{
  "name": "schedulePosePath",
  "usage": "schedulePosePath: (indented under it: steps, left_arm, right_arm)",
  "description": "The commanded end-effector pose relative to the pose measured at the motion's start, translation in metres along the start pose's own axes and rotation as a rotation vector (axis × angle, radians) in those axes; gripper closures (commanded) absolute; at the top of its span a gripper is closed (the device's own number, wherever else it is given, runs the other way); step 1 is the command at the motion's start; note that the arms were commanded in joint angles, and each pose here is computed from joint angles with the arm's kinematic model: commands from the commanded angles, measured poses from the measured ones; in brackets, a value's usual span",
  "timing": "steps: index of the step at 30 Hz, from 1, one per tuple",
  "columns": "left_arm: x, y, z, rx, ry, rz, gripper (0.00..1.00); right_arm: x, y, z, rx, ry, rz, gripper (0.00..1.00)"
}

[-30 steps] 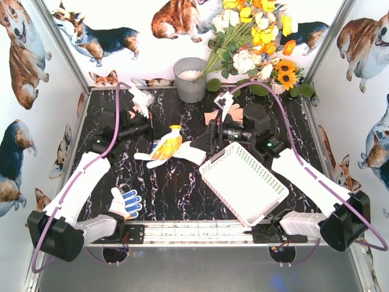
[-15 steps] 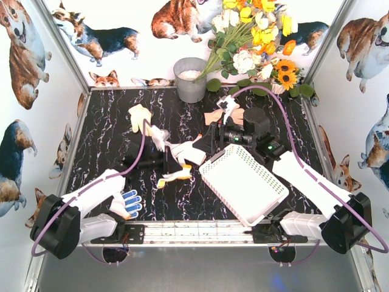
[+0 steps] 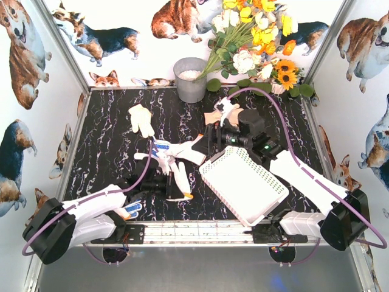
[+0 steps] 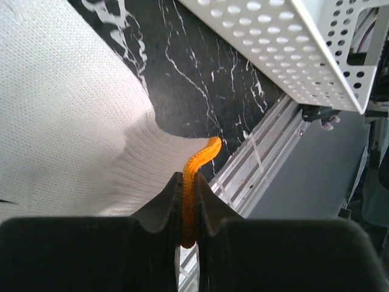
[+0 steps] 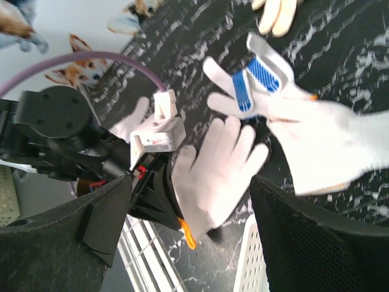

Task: Put the gloves into the storage basket
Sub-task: Place the glove at the center of the board.

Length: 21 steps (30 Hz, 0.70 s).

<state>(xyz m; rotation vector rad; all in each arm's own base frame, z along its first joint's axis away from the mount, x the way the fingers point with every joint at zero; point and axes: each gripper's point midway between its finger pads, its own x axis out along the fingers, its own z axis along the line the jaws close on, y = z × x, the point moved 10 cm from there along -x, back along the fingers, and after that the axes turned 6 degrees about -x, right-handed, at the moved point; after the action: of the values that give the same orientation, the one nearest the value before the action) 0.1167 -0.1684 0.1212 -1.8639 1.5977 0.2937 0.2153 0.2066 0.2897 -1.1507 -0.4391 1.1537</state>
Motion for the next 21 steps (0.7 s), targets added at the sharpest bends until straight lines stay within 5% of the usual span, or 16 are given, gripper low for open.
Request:
schedulePosePath:
  steps: [1,4,8,11,16,21]
  left_arm:
    - [0.002,0.012,-0.004,-0.011,0.006,0.037,1.0]
    - [0.003,0.017,-0.004,0.006,-0.02,0.055,1.0]
    - [0.001,0.009,-0.009,0.021,-0.039,0.002,0.53]
    - [-0.008,0.001,-0.014,0.04,-0.087,-0.079,0.42]
    - [-0.028,-0.009,-0.015,0.007,-0.186,-0.306,0.4]
    - [-0.035,-0.024,-0.011,-0.152,-0.384,-0.441,0.61]
  right_arm:
    - [0.005,0.01,0.014,0.021,0.125,0.072,0.22]
    - [0.009,0.03,0.023,0.081,0.222,0.128,0.26]
    - [0.012,0.056,0.031,0.196,0.243,0.171,0.34]
    - [0.009,0.071,0.04,0.216,0.274,0.25,0.38]
    - [0.005,0.088,0.051,0.211,0.292,0.33,0.43]
    - [0.024,0.099,0.055,0.199,0.278,0.356,0.48]
